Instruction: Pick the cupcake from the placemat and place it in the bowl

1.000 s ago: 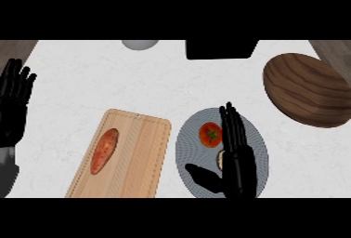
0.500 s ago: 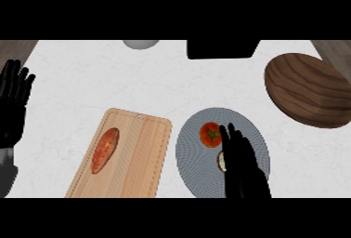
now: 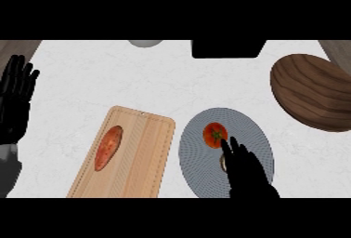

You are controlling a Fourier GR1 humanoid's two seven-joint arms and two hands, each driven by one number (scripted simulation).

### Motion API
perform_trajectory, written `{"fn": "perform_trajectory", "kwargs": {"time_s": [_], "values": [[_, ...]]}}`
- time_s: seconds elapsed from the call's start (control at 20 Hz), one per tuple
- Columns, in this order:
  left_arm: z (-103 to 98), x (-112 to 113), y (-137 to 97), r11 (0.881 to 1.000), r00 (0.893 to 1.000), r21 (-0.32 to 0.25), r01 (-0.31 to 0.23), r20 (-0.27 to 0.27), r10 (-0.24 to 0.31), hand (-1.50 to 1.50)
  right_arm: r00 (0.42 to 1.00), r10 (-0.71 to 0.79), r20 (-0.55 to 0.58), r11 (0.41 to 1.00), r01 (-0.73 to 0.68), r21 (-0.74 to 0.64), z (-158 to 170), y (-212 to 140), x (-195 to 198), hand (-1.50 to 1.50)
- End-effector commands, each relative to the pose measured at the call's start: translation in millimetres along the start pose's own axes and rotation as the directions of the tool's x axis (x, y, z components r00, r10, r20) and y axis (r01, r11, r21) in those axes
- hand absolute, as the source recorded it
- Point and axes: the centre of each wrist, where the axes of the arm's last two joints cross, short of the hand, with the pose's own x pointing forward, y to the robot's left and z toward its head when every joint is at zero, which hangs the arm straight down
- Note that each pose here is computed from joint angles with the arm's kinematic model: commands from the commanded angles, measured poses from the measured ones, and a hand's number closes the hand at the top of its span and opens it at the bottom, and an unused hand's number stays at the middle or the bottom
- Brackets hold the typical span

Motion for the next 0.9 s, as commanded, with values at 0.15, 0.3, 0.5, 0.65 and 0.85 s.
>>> {"fn": "perform_trajectory", "kwargs": {"time_s": [0.15,0.3,0.5,0.65,0.85], "values": [[-7.5,-7.6,-18.0,1.0,1.0,-0.003,-0.007,0.007,0.007,0.0,0.985,0.088,-0.149,0.993,-0.075,0.094,-9.7,-5.7,-5.4,-1.5],[0.3,6.0,-4.3,1.0,1.0,-0.02,-0.014,-0.018,0.013,0.0,0.98,0.09,-0.179,0.993,-0.074,0.095,-20.4,-3.5,-12.8,-1.5],[-13.0,-3.6,-6.3,1.0,1.0,-0.005,-0.017,-0.01,0.017,0.0,0.98,0.067,-0.187,0.993,-0.047,0.112,-34.1,1.2,-9.6,-1.5],[11.4,-23.3,-0.5,1.0,1.0,-0.017,-0.011,-0.01,0.011,0.0,0.973,0.064,-0.22,0.993,-0.041,0.109,-48.4,26.4,-19.3,-1.5],[7.9,11.7,-10.8,1.0,1.0,-0.007,-0.007,0.017,0.008,0.0,0.967,0.083,-0.24,0.991,-0.056,0.12,-46.4,33.7,-33.1,-1.5]]}}
